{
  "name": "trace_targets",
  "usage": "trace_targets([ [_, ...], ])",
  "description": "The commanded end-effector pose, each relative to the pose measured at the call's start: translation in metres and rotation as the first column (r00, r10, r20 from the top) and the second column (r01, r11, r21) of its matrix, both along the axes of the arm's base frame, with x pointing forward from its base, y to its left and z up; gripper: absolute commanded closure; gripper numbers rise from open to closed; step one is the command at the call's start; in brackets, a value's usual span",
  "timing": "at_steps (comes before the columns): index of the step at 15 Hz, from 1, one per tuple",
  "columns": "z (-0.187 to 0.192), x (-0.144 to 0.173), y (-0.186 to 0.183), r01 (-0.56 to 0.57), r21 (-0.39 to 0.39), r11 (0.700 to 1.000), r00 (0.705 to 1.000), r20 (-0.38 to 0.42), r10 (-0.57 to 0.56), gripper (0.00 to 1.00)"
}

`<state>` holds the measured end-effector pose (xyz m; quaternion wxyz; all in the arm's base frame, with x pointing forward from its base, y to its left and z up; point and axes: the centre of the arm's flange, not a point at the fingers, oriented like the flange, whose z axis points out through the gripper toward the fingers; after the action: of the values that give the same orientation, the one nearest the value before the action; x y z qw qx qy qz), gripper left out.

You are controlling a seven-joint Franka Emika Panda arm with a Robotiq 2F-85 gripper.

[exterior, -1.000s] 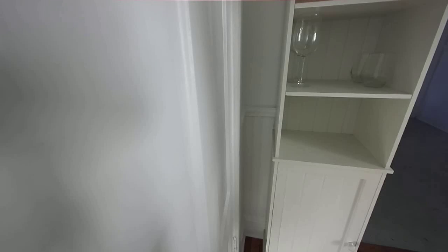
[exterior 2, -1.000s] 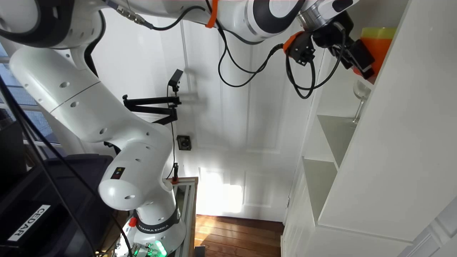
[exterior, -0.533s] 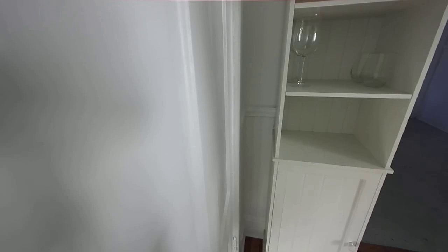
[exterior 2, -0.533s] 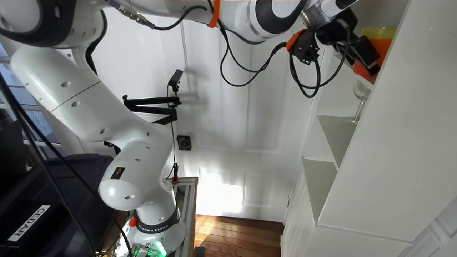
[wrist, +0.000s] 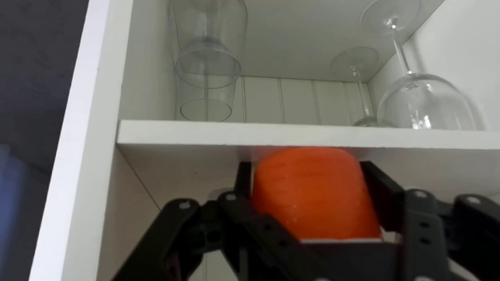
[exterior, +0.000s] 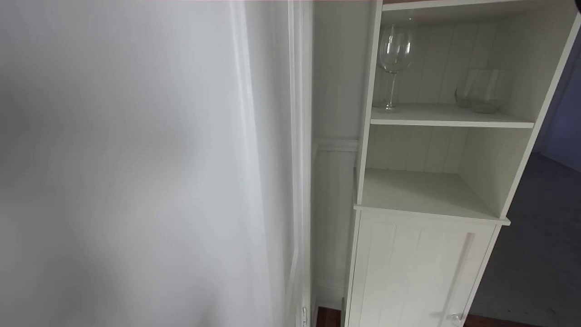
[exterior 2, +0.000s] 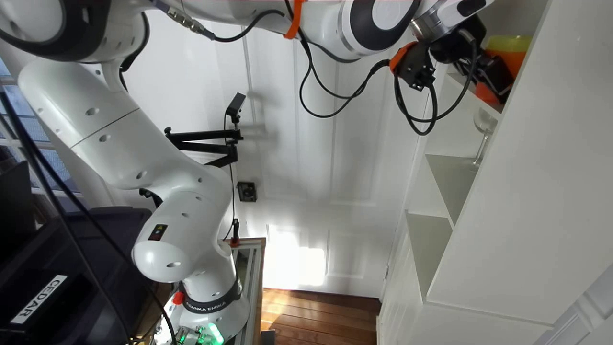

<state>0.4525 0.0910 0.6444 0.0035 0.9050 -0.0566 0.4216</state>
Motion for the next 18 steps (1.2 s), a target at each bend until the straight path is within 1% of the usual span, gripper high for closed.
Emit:
trace_targets([
  [1,0.005,0.005,-0.005,0.019,0.006,1.000,1.000,0.022,-0.019,0.57],
  [4,0.013,-0.006,-0.012,-0.020,-0.009,1.000,1.000,0.006,0.020,0.57],
  [7,0.024,-0.028,-0.018,-0.109,-0.049,0.993,0.994,-0.024,0.108,0.57],
  [9,0.031,-0.045,-0.021,-0.178,-0.080,0.981,0.983,-0.070,0.172,0.57],
  [12,0.038,-0.071,-0.025,-0.256,-0.120,0.959,0.958,-0.165,0.235,0.57],
  [14,0.044,-0.090,-0.029,-0.310,-0.149,0.939,0.935,-0.227,0.273,0.57],
  [16,0.053,-0.108,-0.035,-0.362,-0.173,0.916,0.912,-0.268,0.310,0.57],
  [18,0.064,-0.125,-0.044,-0.394,-0.193,0.898,0.895,-0.300,0.329,0.57],
])
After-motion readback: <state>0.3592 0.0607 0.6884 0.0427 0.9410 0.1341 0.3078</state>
